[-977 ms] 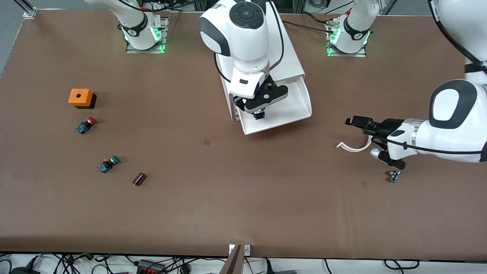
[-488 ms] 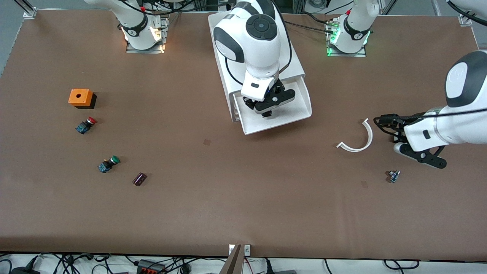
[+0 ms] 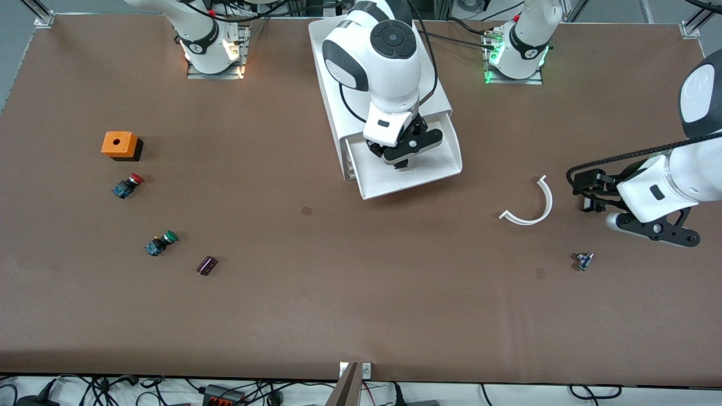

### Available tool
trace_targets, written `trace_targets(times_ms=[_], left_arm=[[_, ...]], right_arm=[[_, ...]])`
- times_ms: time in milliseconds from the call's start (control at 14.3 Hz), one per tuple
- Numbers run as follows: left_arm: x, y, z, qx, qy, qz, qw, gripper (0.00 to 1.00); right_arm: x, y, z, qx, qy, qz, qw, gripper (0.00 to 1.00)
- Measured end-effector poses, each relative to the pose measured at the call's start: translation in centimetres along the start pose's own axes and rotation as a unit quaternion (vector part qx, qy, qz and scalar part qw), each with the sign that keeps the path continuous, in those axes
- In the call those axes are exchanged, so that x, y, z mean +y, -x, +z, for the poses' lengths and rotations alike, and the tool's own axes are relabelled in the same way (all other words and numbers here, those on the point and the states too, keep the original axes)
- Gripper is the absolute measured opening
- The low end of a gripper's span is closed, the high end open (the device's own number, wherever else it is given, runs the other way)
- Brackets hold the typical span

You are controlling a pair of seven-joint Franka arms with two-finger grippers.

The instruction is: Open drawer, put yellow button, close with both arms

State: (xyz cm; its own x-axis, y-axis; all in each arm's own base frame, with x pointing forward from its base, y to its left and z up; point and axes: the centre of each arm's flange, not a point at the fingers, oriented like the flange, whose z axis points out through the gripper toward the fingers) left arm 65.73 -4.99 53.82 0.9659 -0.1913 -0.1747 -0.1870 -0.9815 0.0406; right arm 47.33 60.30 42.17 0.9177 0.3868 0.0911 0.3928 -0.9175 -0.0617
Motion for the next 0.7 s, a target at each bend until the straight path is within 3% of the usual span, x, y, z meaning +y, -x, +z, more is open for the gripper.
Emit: trace_targets(times_ms=[419, 698], left_arm=[[0.0, 0.1, 0.1, -0.006, 0.0, -0.022, 1.0, 1.0], [0.0, 0.2, 0.2, -0.009, 0.0, -0.03, 1.0, 1.0]], right_arm=[[-0.9, 0.5, 1.3, -0.008, 0.003, 0.01, 1.0, 0.4], [-0.8, 0.3, 1.1, -0.006, 0.002, 0.013, 1.0, 0.75]])
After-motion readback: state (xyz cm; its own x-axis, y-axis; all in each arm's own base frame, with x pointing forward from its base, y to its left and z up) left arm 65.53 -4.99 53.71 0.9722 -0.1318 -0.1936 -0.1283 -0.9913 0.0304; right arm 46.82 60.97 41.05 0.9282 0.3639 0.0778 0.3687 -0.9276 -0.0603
